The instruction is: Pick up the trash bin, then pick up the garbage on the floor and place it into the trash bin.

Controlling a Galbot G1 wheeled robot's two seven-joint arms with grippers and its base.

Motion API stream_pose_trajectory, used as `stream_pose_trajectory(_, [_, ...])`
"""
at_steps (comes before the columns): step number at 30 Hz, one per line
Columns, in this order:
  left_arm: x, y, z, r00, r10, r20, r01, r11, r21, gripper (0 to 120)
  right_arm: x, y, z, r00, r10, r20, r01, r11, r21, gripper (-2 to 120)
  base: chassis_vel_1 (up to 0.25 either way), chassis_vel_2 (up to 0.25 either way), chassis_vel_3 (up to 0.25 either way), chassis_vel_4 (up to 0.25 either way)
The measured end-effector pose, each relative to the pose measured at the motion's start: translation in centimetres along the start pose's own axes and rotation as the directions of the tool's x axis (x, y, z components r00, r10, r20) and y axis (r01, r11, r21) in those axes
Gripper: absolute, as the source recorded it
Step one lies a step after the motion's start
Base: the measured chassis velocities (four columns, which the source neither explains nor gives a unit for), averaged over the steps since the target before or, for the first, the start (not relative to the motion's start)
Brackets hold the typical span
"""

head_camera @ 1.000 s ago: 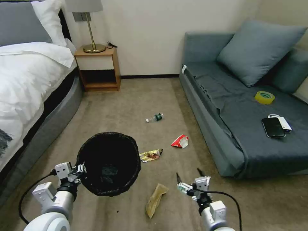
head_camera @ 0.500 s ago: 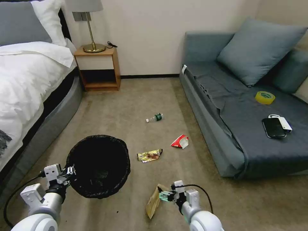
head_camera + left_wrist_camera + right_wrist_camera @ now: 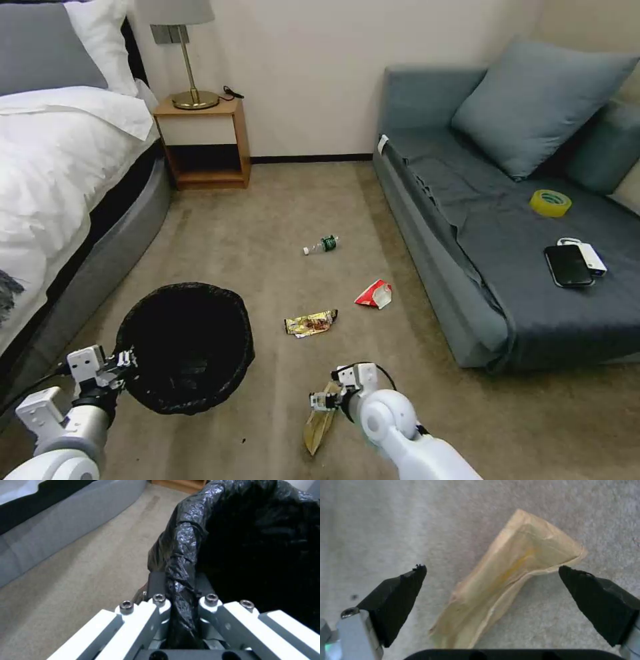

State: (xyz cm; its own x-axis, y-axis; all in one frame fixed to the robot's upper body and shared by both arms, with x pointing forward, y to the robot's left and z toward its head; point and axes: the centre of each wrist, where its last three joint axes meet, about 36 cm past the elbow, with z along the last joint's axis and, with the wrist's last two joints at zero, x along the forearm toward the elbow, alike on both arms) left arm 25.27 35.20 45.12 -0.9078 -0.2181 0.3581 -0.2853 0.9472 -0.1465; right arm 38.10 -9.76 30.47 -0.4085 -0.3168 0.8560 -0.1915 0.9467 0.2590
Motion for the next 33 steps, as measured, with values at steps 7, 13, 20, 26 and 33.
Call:
stream_pose_trajectory(7, [0.0, 0.8, 0.4, 1.000, -0.015, -0.004, 0.015, 1.000, 0.008, 4, -2.9, 0.3, 0.3, 0.995, 0.072, -0.063, -0.071, 0.997, 0.027, 100, 0.000, 0.000, 0.000, 0.000])
stream_pose_trajectory(13, [0.0, 1.5, 0.7, 1.000, -0.020, -0.001, 0.020, 1.000, 0.011, 4, -5.2, 0.5, 0.8, 0.988, 0.122, -0.090, -0.117, 0.992, 0.056, 100, 0.000, 0.000, 0.000, 0.000])
stream_pose_trajectory(20, [0.3, 2.5, 0.7, 1.000, -0.028, 0.007, 0.028, 1.000, 0.009, 4, -6.1, 1.0, 1.0, 0.986, 0.141, -0.089, -0.134, 0.988, 0.076, 96, 0.000, 0.000, 0.000, 0.000])
stream_pose_trajectory(26, [0.6, 2.9, 0.9, 1.000, -0.030, 0.009, 0.030, 1.000, 0.008, 4, -6.2, 0.7, 1.6, 0.986, 0.142, -0.089, -0.135, 0.987, 0.086, 78, 0.000, 0.000, 0.000, 0.000])
stream_pose_trajectory(33, [0.8, 2.8, 1.0, 1.000, -0.026, 0.016, 0.026, 1.000, 0.011, 4, -6.3, 0.4, 2.0, 0.985, 0.148, -0.087, -0.140, 0.986, 0.091, 51, 0.000, 0.000, 0.000, 0.000])
